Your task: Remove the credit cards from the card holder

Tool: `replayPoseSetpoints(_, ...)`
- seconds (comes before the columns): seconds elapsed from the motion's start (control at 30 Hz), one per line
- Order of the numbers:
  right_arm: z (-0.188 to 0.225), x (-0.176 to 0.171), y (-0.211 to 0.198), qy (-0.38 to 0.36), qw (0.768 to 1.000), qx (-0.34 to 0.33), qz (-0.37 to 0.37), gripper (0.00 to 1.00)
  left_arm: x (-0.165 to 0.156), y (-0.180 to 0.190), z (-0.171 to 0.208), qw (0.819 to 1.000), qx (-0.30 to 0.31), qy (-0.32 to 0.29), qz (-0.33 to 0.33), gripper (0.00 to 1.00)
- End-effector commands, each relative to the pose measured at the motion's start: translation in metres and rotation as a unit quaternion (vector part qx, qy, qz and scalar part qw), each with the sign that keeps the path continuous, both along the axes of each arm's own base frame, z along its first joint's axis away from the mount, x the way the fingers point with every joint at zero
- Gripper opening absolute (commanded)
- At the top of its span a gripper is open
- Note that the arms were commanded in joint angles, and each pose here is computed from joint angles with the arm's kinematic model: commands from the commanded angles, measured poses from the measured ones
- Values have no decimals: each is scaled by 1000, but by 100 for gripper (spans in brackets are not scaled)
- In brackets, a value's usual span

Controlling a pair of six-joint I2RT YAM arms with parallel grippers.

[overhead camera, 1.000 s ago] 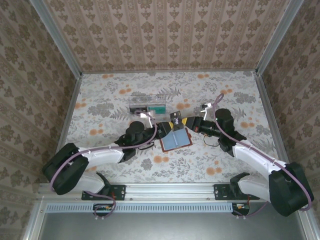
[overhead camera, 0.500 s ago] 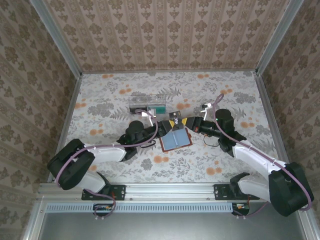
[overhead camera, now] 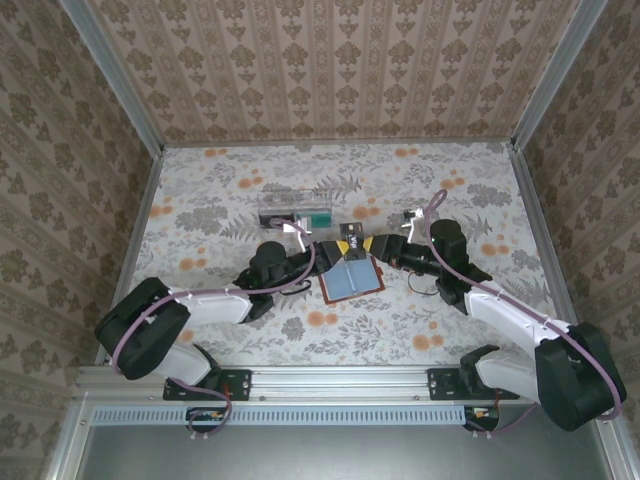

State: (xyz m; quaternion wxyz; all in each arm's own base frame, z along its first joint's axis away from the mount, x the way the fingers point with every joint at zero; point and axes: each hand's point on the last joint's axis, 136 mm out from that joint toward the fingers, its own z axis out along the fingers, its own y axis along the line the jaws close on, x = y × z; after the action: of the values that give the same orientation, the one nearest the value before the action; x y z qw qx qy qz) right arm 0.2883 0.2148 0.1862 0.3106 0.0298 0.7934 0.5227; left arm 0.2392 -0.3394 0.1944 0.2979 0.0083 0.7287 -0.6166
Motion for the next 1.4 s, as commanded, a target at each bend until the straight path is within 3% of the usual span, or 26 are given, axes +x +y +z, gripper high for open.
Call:
replayPoseSetpoints(0.0, -5, -2, -5, -4, 1000, -20, -7, 51, -1, 8, 3, 1000, 8, -12, 6, 1)
replayPoseSetpoints(0.07, -5, -3, -8, -8, 999, -32, -10, 56, -1, 11, 0, 1000, 23, -10, 9, 1)
replayPoseSetpoints(0.17, -8, -5, -14, -14, 998, -52, -19, 72, -1, 19, -5, 998, 63, -8, 12, 0)
replayPoseSetpoints(0.33, -10, -6, -22, -26, 996, -81, -32, 100, -4, 48, -14, 976, 216, -22, 19, 0)
replayPoseSetpoints(0.43, -10, -7, -26, -35, 994, -93, -36, 100, -6, 69, -5, 955, 292, -47, 26, 0)
replayPoseSetpoints(0.53, -9, -7, -28, -45, 993, -101, -42, 100, -2, 94, 0, 922, 379, -70, 40, 0)
replayPoseSetpoints(0.7, -6, -9, -32, -62, 991, -111, -47, 100, 10, 125, 10, 854, 504, -118, 51, 0)
replayPoseSetpoints(0.8, -3, -11, -36, -72, 989, -114, -55, 100, 22, 136, 17, 802, 568, -181, 46, 0)
replayPoseSetpoints(0.93, 4, -17, -40, -87, 988, -112, -62, 100, 31, 139, 18, 707, 640, -301, -13, 0)
replayPoseSetpoints(1.03, 8, -21, -42, -97, 987, -107, -67, 100, 43, 149, 16, 633, 689, -352, -38, 0)
replayPoseSetpoints(1.17, 9, -23, -44, -97, 988, -101, -71, 100, 58, 159, 12, 583, 708, -391, -83, 0)
replayPoseSetpoints(1.3, 8, -24, -43, -93, 988, -98, -69, 100, 64, 167, -3, 518, 718, -442, -149, 0)
replayPoseSetpoints(1.37, 7, -24, -43, -93, 988, -99, -71, 100, 72, 174, -9, 499, 726, -447, -155, 0)
